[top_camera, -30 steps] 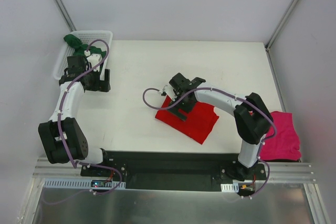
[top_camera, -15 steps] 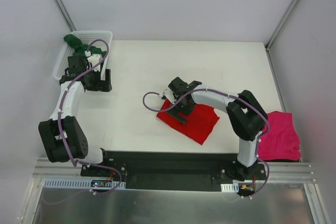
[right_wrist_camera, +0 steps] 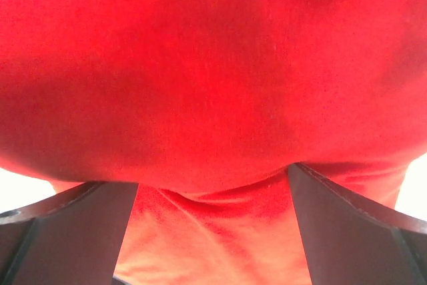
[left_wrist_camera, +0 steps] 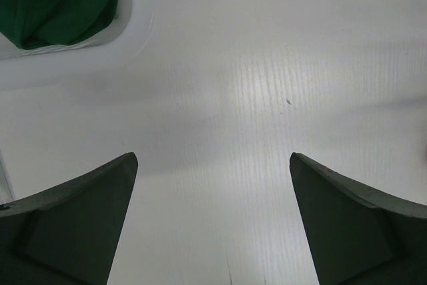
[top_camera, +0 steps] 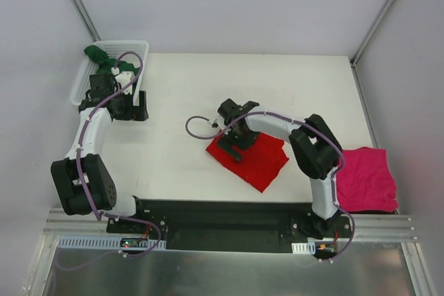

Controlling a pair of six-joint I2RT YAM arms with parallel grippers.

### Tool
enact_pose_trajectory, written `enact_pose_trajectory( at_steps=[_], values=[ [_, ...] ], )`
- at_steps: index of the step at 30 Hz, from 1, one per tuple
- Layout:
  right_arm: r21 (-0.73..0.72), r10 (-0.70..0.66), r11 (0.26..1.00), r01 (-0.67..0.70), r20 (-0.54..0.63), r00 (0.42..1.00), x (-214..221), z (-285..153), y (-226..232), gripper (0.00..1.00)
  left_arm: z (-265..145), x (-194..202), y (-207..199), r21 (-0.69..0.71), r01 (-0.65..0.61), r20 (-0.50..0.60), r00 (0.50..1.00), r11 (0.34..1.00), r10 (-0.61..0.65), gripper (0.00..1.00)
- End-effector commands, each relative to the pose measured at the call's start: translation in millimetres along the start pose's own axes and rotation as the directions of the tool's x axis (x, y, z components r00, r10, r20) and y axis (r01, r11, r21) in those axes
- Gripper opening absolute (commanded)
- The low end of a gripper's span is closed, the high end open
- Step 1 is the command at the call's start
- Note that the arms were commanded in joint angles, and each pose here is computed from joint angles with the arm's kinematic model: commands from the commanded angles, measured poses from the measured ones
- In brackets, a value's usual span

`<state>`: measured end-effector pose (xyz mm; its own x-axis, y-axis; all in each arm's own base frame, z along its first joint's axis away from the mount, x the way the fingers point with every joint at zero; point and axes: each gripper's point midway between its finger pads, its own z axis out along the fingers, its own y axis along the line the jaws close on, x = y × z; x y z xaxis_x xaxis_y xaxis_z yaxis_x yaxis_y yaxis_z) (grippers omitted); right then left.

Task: Fold and stack the t-shirts
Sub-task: Fold the long partially folded tshirt into a neat square

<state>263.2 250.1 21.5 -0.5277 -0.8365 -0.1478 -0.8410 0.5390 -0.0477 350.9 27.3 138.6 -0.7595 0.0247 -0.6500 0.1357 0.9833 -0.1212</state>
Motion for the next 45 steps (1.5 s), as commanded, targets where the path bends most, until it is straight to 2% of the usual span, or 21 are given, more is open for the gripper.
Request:
enact_pose_trajectory(
  at_steps=[1,6,10,14,18,20,26,33,39,42,45],
  values=[
    [0.0,0.186,0.982,-0.187,-0.11,0.976,7.5,13.0,0.8,0.96,-14.9,-7.2,-7.3,0.017,-0.029,0.053,0.998,0.999,0.028,0.99],
    [0.034,0.29,0.957,-0.288,-0.114,0.95,-4.5,8.5,-9.9,0.96,-18.9,-3.4,-7.7,0.011,-0.034,0.053,0.998,0.999,0.033,0.99],
    [0.068,0.42,0.907,-0.415,-0.113,0.901,-4.4,8.5,-21.4,0.96,-21.5,0.6,-10.9,0.017,-0.033,0.051,0.998,0.999,0.032,0.99],
    [-0.017,0.518,0.851,-0.524,-0.137,0.845,-7.4,10.1,-9.8,0.96,-21.8,9.3,-15.1,0.033,-0.022,0.038,0.999,0.999,0.02,0.99],
    [-0.135,0.636,0.739,-0.66,-0.185,0.749,-20.7,16.3,7.4,0.96,-21.2,20.5,-25.5,0.08,0.003,0.023,1.0,0.997,-0.005,0.99],
    [-0.141,0.667,0.711,-0.689,-0.175,0.724,-28.4,14.1,5.4,0.96,-22.4,22.3,-31.6,0.11,0.018,0.021,1.0,0.994,-0.02,0.99],
    [-0.1,0.791,0.593,-0.799,-0.118,0.601,-54.6,6.8,-5.8,0.96,-23.2,19.0,-49.5,0.207,0.053,0.024,0.998,0.977,-0.059,0.99],
    [-0.032,0.876,0.473,-0.88,-0.09,0.474,-54.6,9.1,-16.4,0.96,-21.1,7.7,-53.5,0.246,0.057,0.03,0.997,0.968,-0.067,0.99],
    [-0.065,0.9,0.425,-0.903,-0.079,0.429,-64.2,2.4,-16.3,0.96,-19.0,5.0,-54.0,0.261,0.049,0.032,0.998,0.964,-0.059,0.99],
    [-0.083,0.906,0.416,-0.905,-0.039,0.421,-72.3,-2.9,-21.0,0.96,-18.1,7.8,-56.0,0.269,0.056,0.025,0.998,0.962,-0.065,0.99],
    [-0.106,0.898,0.439,-0.892,0.03,0.438,-79.6,-18.8,-27.1,0.96,-18.8,9.1,-58.1,0.278,0.061,0.023,0.997,0.959,-0.07,0.99]
  ],
)
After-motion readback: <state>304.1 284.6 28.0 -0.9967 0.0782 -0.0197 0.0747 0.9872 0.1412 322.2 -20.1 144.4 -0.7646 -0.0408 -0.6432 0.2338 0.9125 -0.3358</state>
